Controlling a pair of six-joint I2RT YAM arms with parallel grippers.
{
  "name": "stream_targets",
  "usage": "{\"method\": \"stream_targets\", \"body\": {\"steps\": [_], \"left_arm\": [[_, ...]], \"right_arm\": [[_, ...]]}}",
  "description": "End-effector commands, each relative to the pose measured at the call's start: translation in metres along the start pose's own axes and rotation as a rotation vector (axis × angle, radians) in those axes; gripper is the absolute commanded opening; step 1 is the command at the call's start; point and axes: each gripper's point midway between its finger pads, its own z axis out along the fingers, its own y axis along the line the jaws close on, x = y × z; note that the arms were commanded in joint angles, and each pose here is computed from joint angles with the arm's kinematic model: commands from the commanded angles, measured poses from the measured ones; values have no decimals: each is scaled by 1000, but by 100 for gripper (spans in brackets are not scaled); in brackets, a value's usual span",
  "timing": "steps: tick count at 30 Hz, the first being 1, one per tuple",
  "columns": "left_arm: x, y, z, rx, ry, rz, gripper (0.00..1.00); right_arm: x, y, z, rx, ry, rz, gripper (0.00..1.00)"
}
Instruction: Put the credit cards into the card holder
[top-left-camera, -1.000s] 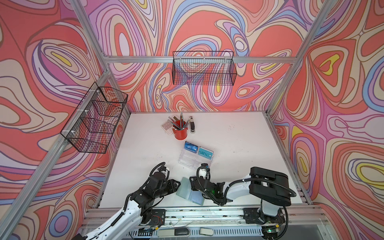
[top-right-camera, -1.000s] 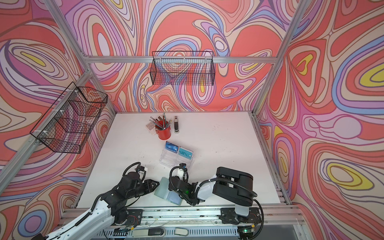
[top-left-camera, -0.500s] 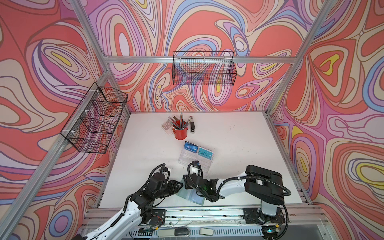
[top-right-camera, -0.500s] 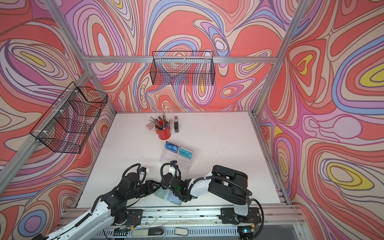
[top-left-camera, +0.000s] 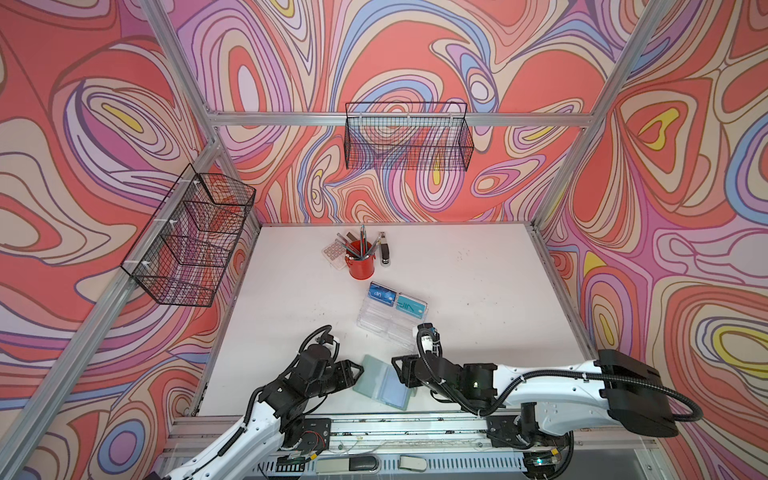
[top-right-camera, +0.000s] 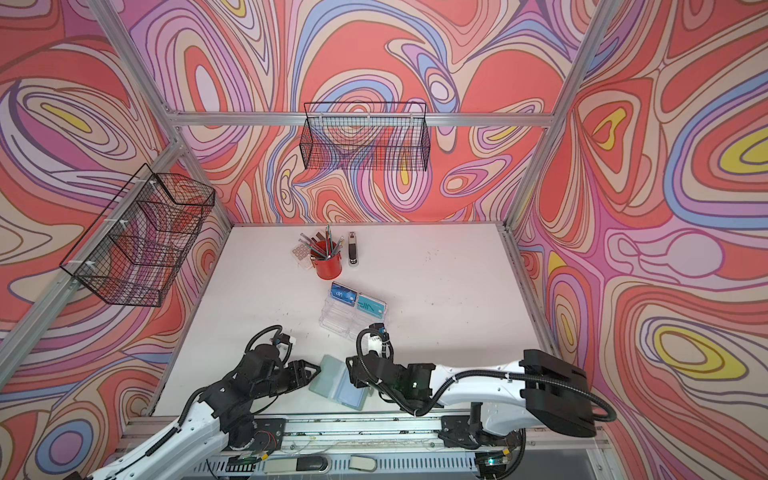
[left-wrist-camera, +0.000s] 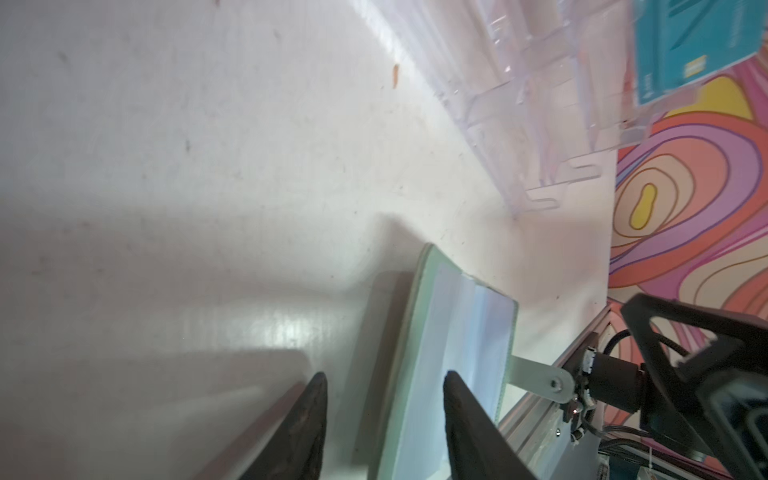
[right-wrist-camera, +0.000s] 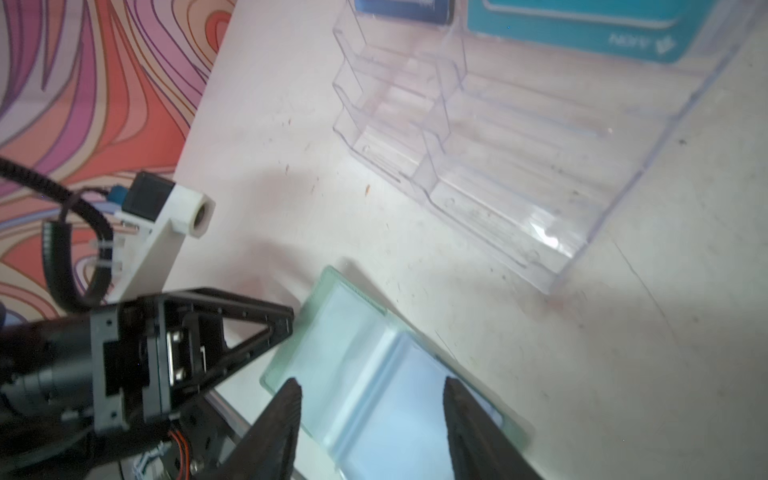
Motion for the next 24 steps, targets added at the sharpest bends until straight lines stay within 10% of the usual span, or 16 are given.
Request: {"method": "stream_targets", "body": {"steps": [1, 16, 24], "left_arm": [[-1, -8, 4, 18, 25, 35, 50], [-1, -7, 4, -17, 44, 58, 50], [-3, -5, -2, -23, 18, 55, 50]], "right_arm": [[33, -25, -9, 64, 125, -36, 59], [74, -55, 10, 247, 249, -151, 57], [61, -56, 10, 301, 189, -157, 18]]}}
